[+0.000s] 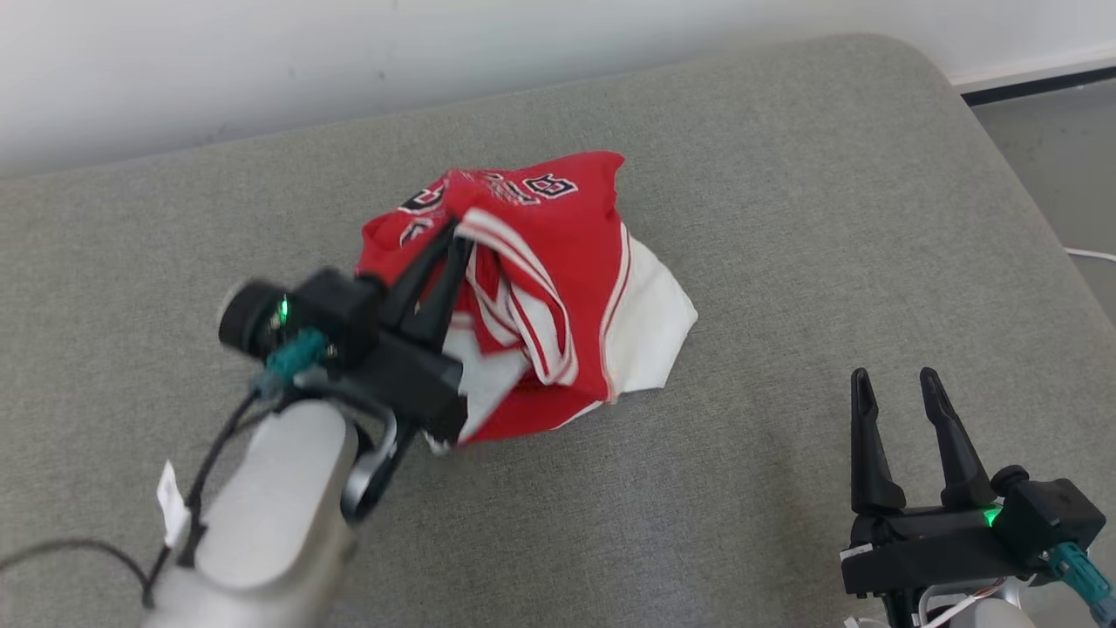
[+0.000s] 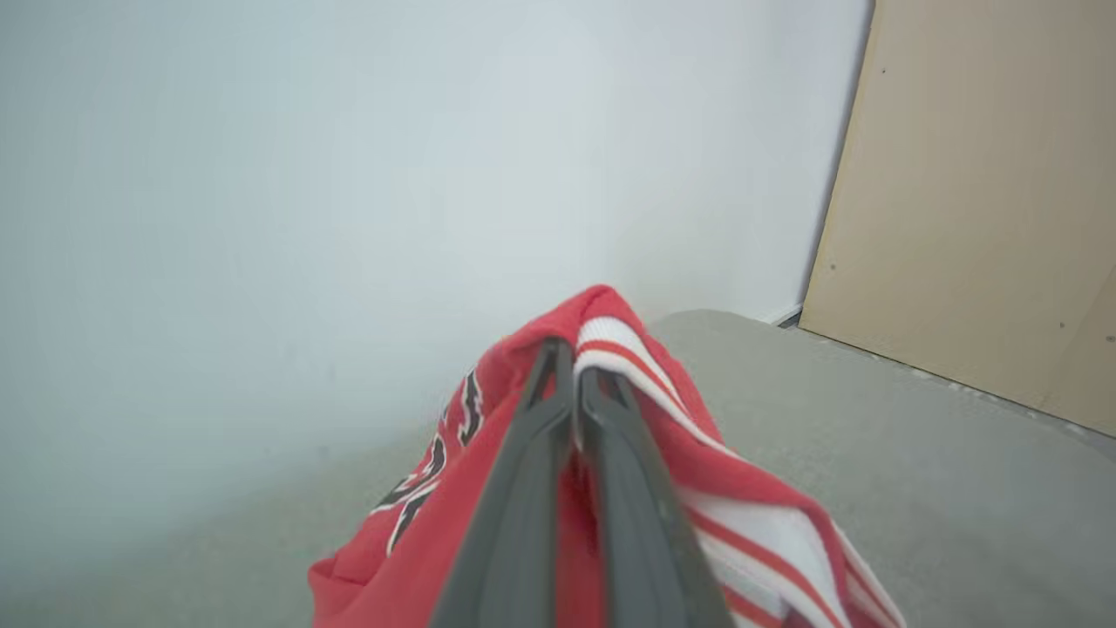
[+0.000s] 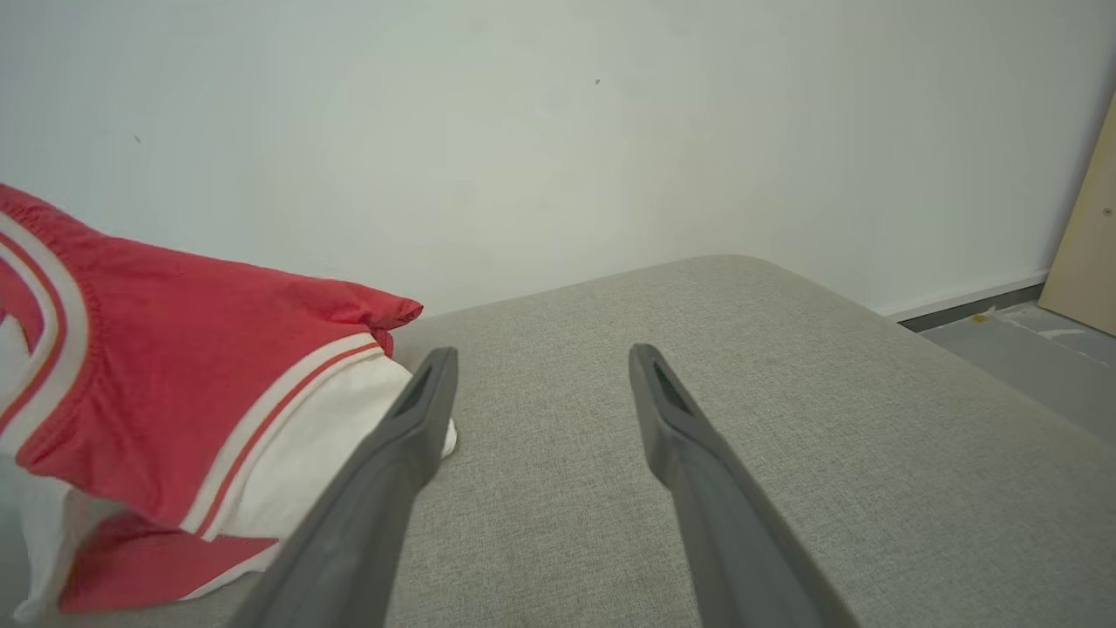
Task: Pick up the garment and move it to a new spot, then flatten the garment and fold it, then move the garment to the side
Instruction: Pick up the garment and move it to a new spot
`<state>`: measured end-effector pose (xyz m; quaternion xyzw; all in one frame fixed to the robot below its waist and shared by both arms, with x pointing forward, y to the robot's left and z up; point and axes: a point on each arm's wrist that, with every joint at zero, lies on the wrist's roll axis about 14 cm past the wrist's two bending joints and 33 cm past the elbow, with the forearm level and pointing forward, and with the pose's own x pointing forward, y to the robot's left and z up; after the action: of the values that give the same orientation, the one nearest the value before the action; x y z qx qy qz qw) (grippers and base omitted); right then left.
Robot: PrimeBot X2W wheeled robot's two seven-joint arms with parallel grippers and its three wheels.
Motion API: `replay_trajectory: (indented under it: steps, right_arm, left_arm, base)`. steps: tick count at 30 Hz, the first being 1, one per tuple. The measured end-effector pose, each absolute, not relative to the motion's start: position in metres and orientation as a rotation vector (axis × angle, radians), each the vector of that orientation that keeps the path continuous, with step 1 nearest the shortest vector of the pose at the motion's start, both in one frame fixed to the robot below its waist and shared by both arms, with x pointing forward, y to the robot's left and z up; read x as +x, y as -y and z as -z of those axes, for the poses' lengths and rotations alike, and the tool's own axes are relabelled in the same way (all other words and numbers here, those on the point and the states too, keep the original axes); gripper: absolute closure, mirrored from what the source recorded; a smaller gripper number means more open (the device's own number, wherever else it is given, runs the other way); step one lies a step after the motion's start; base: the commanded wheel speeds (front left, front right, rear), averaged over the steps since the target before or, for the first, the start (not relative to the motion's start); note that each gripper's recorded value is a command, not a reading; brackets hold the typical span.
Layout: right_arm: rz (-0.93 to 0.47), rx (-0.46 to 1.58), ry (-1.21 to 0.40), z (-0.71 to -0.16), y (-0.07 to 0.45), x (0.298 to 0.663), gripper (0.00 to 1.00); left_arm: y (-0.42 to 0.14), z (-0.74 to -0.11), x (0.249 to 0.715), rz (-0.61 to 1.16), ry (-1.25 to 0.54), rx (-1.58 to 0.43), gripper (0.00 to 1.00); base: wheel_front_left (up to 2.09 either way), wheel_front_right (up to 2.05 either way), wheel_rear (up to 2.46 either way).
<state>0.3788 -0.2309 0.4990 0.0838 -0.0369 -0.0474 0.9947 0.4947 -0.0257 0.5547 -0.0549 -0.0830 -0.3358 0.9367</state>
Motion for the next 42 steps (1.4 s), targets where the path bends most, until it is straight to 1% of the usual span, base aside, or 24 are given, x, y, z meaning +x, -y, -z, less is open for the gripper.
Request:
replay_trajectory:
  steps: [5, 8, 12, 18, 23, 26, 33, 42]
  right_arm:
    - [0.097, 0.182, 0.077, -0.500, 0.229, 0.375, 0.00]
    - [0.108, 0.189, 0.075, -0.499, 0.232, 0.373, 0.00]
    - [0.123, 0.191, 0.071, -0.498, 0.236, 0.370, 0.00]
    - [0.147, 0.208, 0.066, -0.495, 0.242, 0.367, 0.00]
    - [0.148, 0.219, 0.064, -0.494, 0.242, 0.367, 0.00]
    - [0.139, 0.223, 0.062, -0.493, 0.239, 0.369, 0.00]
    - [0.111, 0.218, 0.059, -0.492, 0.231, 0.377, 0.00]
    - [0.012, 0.199, 0.061, -0.492, 0.201, 0.402, 0.00]
  left_arm:
    - [0.039, -0.632, 0.512, 0.749, 0.362, -0.023, 1.00]
    - [0.044, -0.689, 0.522, 0.762, 0.483, -0.007, 1.00]
    - [0.061, -0.748, 0.522, 0.811, 0.601, 0.055, 1.00]
    - [0.071, -0.827, 0.515, 0.837, 0.749, 0.060, 1.00]
    - [0.052, -0.882, 0.516, 0.791, 0.836, -0.015, 1.00]
    - [0.043, -0.893, 0.517, 0.769, 0.860, -0.024, 1.00]
    - [0.011, -0.890, 0.533, 0.690, 0.844, -0.015, 1.00]
    - [-0.050, -0.869, 0.552, 0.550, 0.791, 0.022, 1.00]
  base:
    - [0.00, 0.00, 0.00]
    - [0.00, 0.00, 0.00]
    - [0.00, 0.00, 0.00]
    - [0.00, 0.00, 0.00]
    - [0.00, 0.00, 0.00]
    - [0.00, 0.00, 0.00]
    - [0.00, 0.00, 0.00]
    - [0.00, 0.00, 0.00]
